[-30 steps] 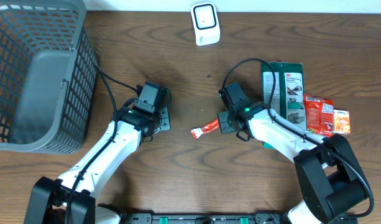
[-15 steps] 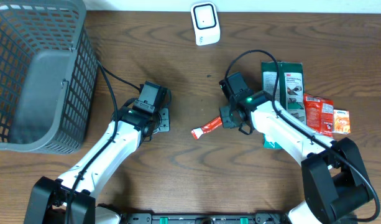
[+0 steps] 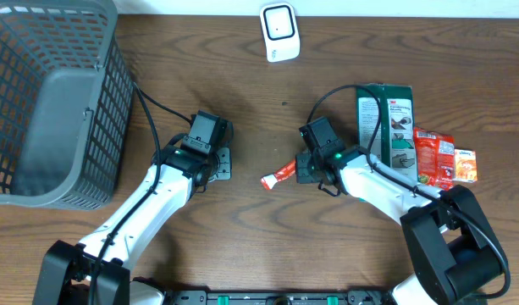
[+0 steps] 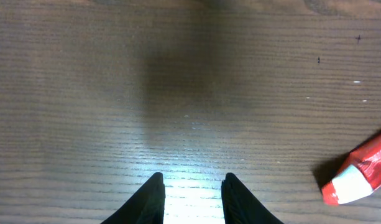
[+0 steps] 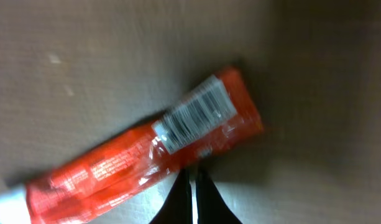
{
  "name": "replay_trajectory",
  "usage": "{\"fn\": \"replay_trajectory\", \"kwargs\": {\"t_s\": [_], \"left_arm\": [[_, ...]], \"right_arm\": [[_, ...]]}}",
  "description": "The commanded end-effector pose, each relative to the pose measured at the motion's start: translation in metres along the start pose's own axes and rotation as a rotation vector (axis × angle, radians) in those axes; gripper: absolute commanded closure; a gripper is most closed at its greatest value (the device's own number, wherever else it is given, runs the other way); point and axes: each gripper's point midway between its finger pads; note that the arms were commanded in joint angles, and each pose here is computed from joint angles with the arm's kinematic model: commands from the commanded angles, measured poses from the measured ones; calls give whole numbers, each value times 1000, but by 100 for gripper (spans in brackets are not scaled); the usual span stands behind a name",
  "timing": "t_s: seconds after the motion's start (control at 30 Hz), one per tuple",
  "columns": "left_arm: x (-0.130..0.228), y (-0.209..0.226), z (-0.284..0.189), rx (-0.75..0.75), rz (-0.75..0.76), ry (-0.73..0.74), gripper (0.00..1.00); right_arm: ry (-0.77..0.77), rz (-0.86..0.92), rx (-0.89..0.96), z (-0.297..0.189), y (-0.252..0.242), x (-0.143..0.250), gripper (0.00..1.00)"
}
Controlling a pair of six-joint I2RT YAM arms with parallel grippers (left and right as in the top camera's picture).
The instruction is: Scan the item barcode
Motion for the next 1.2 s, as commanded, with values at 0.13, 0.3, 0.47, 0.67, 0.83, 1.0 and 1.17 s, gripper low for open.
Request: {"fn": "replay_trajectory", "kwargs": {"t_s": [0.13, 0.3, 0.47, 0.67, 0.83, 1.0, 1.17], "left_arm": [[4, 4, 2, -13, 16, 15, 67], [13, -14, 1, 94, 73, 68, 57], [13, -34, -10, 164, 151, 85, 52], [-5, -79, -43, 233, 242, 33, 51], [10, -119, -40, 299, 379, 9, 45], [39, -139, -12, 268, 551, 50, 40], [55, -125, 27, 137, 587, 107, 40]], "right_arm": [[-153, 4, 9, 1, 1, -29, 97], [-142, 27, -46, -9, 2, -40, 95], [-94, 50, -122, -54, -20, -55, 84], [-47, 117, -172, -97, -50, -49, 69], [83, 166, -192, -96, -52, -15, 60], [122, 118, -193, -92, -49, -1, 49], [118, 118, -191, -91, -49, -2, 48]]}}
Point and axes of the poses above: each gripper's point midway between its finger pads, its own z axis out along the fingers, its own y axis along the line the jaws close on, x = y × z, and after that the axes turned 7 degrees about -z, right-handed
